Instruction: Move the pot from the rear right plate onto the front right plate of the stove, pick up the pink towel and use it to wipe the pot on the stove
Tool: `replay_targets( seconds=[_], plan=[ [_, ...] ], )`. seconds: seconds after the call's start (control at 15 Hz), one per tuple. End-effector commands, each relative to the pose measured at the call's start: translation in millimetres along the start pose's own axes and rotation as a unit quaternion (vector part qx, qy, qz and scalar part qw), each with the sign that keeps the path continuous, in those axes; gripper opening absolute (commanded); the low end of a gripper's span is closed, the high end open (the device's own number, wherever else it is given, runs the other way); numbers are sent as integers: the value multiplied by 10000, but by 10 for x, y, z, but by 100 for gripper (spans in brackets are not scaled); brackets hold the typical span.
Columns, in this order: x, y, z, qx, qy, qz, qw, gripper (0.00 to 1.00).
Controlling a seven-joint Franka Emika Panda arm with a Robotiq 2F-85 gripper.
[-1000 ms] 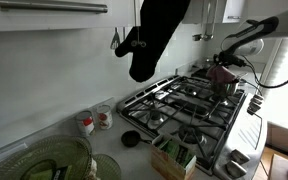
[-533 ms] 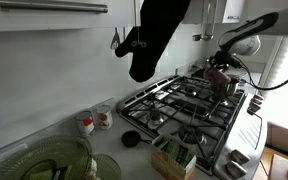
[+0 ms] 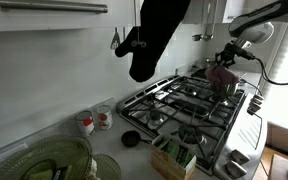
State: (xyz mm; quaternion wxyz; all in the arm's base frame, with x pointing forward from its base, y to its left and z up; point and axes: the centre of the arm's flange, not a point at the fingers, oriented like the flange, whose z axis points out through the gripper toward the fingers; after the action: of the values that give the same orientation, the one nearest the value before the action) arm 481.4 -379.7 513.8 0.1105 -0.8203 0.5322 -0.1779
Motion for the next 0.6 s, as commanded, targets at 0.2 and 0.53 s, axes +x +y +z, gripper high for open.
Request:
replay_targets(
  seconds=[0.2,0.53],
  plan=[
    [73,305,-299,-884,-45,-538,9946,4],
    [252,520,-294,-1961,641,-690,9760,4]
  ],
)
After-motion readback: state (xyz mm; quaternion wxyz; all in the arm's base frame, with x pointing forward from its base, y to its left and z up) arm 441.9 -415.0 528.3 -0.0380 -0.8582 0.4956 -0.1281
